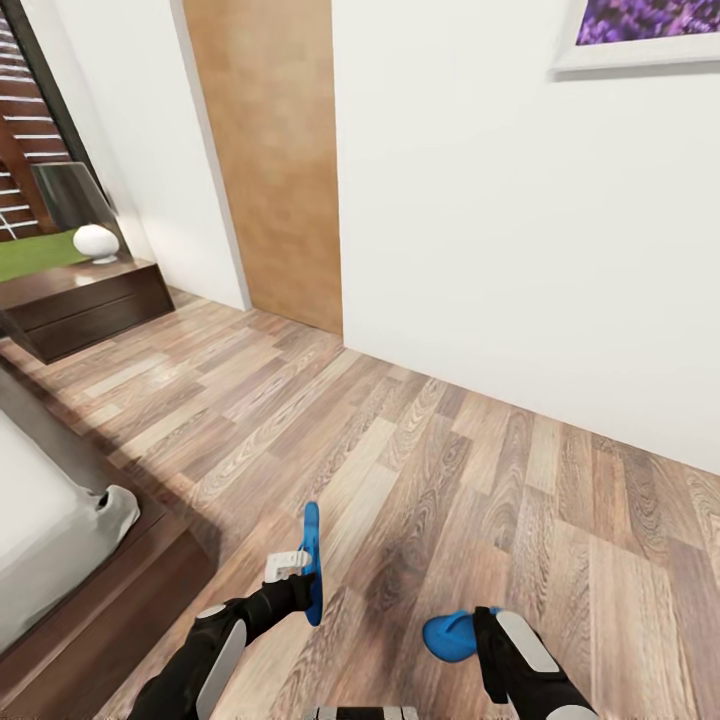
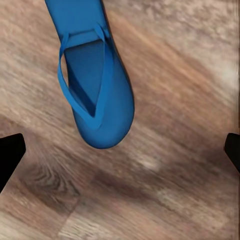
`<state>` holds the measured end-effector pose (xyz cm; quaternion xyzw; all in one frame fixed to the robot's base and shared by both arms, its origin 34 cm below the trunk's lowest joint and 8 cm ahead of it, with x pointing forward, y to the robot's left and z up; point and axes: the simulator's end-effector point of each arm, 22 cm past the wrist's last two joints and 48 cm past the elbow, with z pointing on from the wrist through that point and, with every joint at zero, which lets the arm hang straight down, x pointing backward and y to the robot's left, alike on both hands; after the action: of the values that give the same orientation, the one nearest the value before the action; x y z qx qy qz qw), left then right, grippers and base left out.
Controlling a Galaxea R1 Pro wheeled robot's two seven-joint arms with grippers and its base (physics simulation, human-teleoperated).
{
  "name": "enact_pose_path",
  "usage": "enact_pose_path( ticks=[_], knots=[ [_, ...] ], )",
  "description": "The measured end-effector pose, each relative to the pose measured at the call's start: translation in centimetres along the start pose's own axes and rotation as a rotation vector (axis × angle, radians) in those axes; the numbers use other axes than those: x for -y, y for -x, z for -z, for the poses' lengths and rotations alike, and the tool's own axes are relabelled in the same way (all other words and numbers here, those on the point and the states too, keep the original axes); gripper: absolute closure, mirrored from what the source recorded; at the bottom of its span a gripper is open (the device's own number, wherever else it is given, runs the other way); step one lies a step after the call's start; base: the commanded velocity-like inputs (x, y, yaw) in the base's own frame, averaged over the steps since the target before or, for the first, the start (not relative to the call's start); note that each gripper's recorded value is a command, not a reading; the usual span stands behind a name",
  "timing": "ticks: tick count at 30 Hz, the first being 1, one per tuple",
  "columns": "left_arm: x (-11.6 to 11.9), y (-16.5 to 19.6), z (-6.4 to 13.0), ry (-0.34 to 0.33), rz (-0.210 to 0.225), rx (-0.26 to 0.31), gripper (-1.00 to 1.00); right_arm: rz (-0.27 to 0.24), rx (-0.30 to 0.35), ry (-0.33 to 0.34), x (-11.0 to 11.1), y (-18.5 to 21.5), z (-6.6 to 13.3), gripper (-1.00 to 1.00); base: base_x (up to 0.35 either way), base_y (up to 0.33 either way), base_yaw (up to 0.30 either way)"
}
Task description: In the bedroom, move the book from the bed onto either nightstand, and place the two sandals side by side next to the bed.
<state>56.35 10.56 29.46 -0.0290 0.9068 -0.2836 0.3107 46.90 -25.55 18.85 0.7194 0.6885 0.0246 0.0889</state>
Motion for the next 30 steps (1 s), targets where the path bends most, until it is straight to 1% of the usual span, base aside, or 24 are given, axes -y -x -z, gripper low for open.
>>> enact_pose_path(
  ticks=[3, 5, 6, 7, 8, 9, 10, 13, 17, 26, 28, 30],
  knots=[
    [-0.3, -0.5, -0.3, 0.003, 0.006, -0.010, 1.00, 0.001, 0.000, -0.009, 0.3, 0.0, -0.4, -1.00, 0.000, 0.000, 0.000],
    [-0.5, -0.9, -0.4, 0.005, 0.010, -0.017, 1.00, 0.001, 0.001, 0.004, 0.1, 0.0, -0.6, -1.00, 0.000, 0.000, 0.000],
    [-0.6, -1.1, -0.5, 0.006, 0.012, -0.021, 1.00, 0.002, 0.001, 0.048, -0.8, 0.0, -0.7, -1.00, 0.000, 0.000, 0.000],
    [-0.7, -1.3, -0.6, 0.007, 0.014, -0.024, 1.00, 0.004, 0.000, 0.067, -1.2, -0.1, -0.8, -1.00, 0.000, 0.000, 0.000],
    [-0.8, -1.5, -0.7, 0.007, 0.016, -0.027, 1.00, 0.007, -0.004, 0.112, -2.1, -0.2, -0.9, -1.00, 0.000, 0.000, 0.000],
    [-0.9, -1.7, -0.7, 0.008, 0.018, -0.030, 1.00, 0.009, -0.007, 0.132, -2.5, -0.2, -1.0, -1.00, 0.000, 0.000, 0.000],
    [-1.0, -1.8, -0.8, 0.009, 0.020, -0.034, 1.00, 0.017, -0.020, 0.186, -3.6, -0.5, -0.9, -1.00, 0.000, 0.000, 0.000],
    [-1.3, -2.4, -1.0, 0.012, 0.026, -0.044, 1.00, 0.029, -0.046, 0.220, -4.1, -1.1, -1.2, -1.00, 0.000, 0.000, 0.000],
    [-1.6, -3.2, -1.3, 0.016, 0.034, -0.058, 1.00, 0.041, -0.073, 0.223, -3.8, -1.6, -1.8, -1.00, 0.000, 0.000, 0.000],
    [-2.5, -4.9, -2.0, 0.024, 0.053, -0.089, 1.00, 0.046, -0.086, 0.188, -2.4, -2.0, -3.2, -1.00, 0.000, 0.000, 0.000],
    [-2.7, -5.3, -2.1, 0.026, 0.057, -0.096, 1.00, 0.054, -0.111, 0.181, -2.0, -2.6, -3.4, -1.00, 0.000, 0.000, 0.000],
    [-2.8, -5.7, -2.2, 0.028, 0.061, -0.102, 1.00, 0.078, -0.167, 0.177, -1.7, -3.9, -3.5, -1.00, 0.000, 0.000, 0.000]
  ],
)
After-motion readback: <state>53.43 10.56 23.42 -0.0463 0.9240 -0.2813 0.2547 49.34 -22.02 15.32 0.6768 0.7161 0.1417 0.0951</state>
